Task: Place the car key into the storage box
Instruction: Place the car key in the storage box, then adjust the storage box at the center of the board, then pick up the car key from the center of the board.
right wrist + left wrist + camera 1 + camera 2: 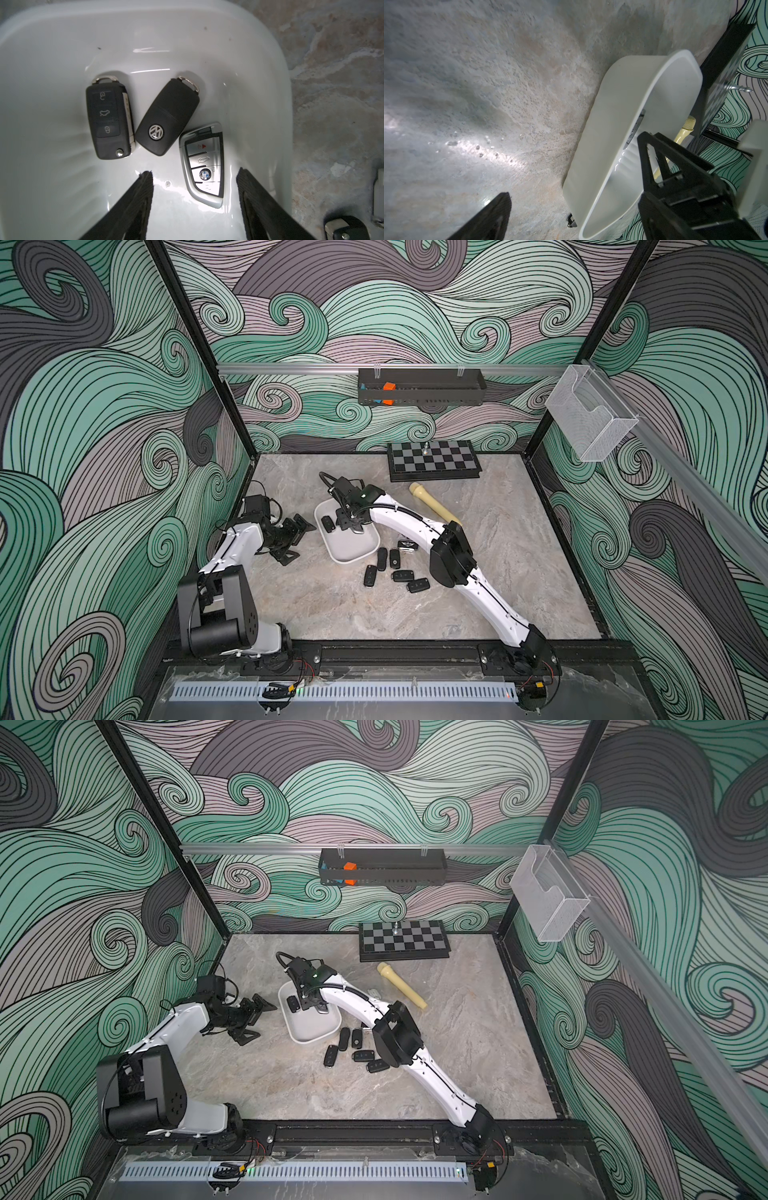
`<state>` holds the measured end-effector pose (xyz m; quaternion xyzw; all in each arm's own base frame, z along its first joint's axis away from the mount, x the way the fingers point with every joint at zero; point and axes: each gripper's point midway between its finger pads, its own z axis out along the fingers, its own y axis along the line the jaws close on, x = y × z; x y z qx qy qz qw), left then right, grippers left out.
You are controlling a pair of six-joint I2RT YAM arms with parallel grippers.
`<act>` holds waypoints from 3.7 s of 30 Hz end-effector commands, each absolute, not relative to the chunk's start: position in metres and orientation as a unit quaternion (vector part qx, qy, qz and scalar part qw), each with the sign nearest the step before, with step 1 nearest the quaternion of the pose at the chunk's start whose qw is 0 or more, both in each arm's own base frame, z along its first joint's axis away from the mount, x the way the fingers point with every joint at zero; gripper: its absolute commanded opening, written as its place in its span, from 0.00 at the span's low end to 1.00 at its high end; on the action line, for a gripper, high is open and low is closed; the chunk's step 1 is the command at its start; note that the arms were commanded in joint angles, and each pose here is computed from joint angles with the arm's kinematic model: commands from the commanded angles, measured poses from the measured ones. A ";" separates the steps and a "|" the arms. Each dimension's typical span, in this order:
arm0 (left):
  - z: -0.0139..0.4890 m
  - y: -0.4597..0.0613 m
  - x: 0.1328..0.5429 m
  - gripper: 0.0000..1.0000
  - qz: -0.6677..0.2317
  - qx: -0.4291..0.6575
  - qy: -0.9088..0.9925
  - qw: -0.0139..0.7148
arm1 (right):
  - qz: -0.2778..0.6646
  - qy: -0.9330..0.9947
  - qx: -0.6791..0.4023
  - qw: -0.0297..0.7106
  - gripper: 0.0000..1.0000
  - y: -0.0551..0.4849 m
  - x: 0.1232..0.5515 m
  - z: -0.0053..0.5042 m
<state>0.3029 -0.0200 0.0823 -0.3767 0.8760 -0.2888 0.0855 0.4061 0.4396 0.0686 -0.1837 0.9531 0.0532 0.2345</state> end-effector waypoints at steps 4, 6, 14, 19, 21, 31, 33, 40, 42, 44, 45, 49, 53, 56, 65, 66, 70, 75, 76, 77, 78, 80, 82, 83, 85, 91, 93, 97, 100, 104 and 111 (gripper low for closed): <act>0.089 -0.025 0.335 0.97 -0.343 -0.372 0.857 0.101 | 0.082 0.936 -0.176 0.292 0.91 0.422 0.408 0.163; 0.088 -0.028 0.341 0.96 -0.350 -0.371 0.855 0.094 | 0.077 0.936 -0.170 0.300 0.99 0.409 0.408 0.177; 0.084 -0.040 0.364 0.96 -0.359 -0.362 0.856 0.087 | 0.048 0.944 -0.150 0.290 0.99 0.340 0.392 0.201; 0.077 -0.047 0.376 0.95 -0.352 -0.350 0.865 0.078 | 0.033 0.952 -0.143 0.268 0.99 0.292 0.361 0.195; 0.073 -0.050 0.380 0.95 -0.349 -0.349 0.867 0.074 | 0.028 0.955 -0.140 0.259 0.99 0.277 0.347 0.190; 0.073 -0.074 0.407 0.95 -0.340 -0.319 0.881 0.077 | 0.038 0.973 -0.126 0.191 0.99 0.232 0.291 0.146; 0.072 -0.079 0.412 0.94 -0.338 -0.312 0.885 0.075 | 0.047 0.975 -0.119 0.182 0.99 0.229 0.289 0.136; 0.072 -0.102 0.429 0.94 -0.339 -0.292 0.891 0.072 | 0.070 0.977 -0.109 0.172 0.94 0.227 0.310 0.119; 0.072 -0.109 0.432 0.94 -0.339 -0.287 0.893 0.071 | 0.073 0.977 -0.105 0.173 0.91 0.228 0.321 0.114; 0.075 -0.113 0.434 0.94 -0.340 -0.282 0.894 0.072 | 0.086 0.978 -0.096 0.167 0.87 0.230 0.332 0.110; 0.077 -0.114 0.434 0.94 -0.339 -0.282 0.895 0.072 | 0.091 0.978 -0.094 0.163 0.86 0.233 0.339 0.107; 0.089 -0.101 0.425 0.94 -0.306 -0.272 0.909 0.078 | 0.082 0.977 -0.107 0.167 0.84 0.242 0.364 0.098; 0.101 -0.080 0.403 0.94 -0.262 -0.264 0.924 0.086 | 0.073 0.977 -0.117 0.165 0.82 0.252 0.386 0.084; 0.109 -0.070 0.384 0.94 -0.253 -0.268 0.925 0.091 | 0.068 0.976 -0.125 0.163 0.79 0.258 0.399 0.074; 0.126 -0.062 0.319 0.94 -0.233 -0.265 0.930 0.099 | 0.034 0.975 -0.141 0.168 0.69 0.266 0.434 0.051; 0.126 -0.062 0.312 0.94 -0.231 -0.266 0.931 0.099 | 0.026 0.975 -0.143 0.169 0.68 0.265 0.438 0.050; 0.129 -0.061 0.291 0.94 -0.229 -0.268 0.930 0.104 | 0.001 0.971 -0.157 0.178 0.68 0.262 0.449 0.044; 0.127 -0.059 0.275 0.94 -0.221 -0.270 0.931 0.103 | -0.033 0.967 -0.176 0.179 0.64 0.254 0.456 0.036; 0.126 -0.058 0.273 0.95 -0.220 -0.271 0.932 0.102 | -0.035 0.967 -0.179 0.178 0.64 0.254 0.456 0.035; 0.126 -0.059 0.271 0.95 -0.221 -0.270 0.932 0.102 | -0.037 0.967 -0.182 0.175 0.64 0.252 0.455 0.032; 0.126 -0.059 0.270 0.95 -0.220 -0.270 0.932 0.100 | -0.039 0.967 -0.184 0.173 0.63 0.251 0.454 0.031; 0.126 -0.059 0.268 0.94 -0.220 -0.268 0.933 0.100 | -0.038 0.967 -0.187 0.168 0.61 0.251 0.452 0.027; 0.126 -0.058 0.267 0.95 -0.218 -0.268 0.933 0.099 | -0.041 0.968 -0.186 0.162 0.60 0.248 0.450 0.024; 0.126 -0.058 0.267 0.95 -0.219 -0.268 0.933 0.099 | -0.041 0.969 -0.186 0.159 0.58 0.247 0.448 0.021; 0.127 -0.058 0.267 0.95 -0.219 -0.268 0.933 0.099 | -0.042 0.970 -0.187 0.151 0.58 0.244 0.444 0.017; 0.128 -0.059 0.268 0.95 -0.220 -0.267 0.933 0.100 | -0.046 0.974 -0.183 0.129 0.54 0.235 0.433 0.004; 0.128 -0.058 0.268 0.95 -0.219 -0.268 0.933 0.100 | -0.042 0.975 -0.180 0.122 0.52 0.233 0.430 0.001; 0.128 -0.058 0.267 0.94 -0.219 -0.270 0.932 0.099 | -0.038 0.976 -0.180 0.113 0.43 0.232 0.425 -0.003; 0.129 -0.058 0.265 0.94 -0.218 -0.270 0.932 0.101 | -0.038 0.976 -0.181 0.112 0.36 0.231 0.425 -0.004; 0.129 -0.057 0.262 0.94 -0.216 -0.271 0.933 0.102 | -0.034 0.975 -0.183 0.122 0.32 0.234 0.431 0.003; 0.127 -0.057 0.262 0.95 -0.216 -0.271 0.932 0.108 | -0.016 0.970 -0.179 0.161 0.31 0.242 0.445 0.047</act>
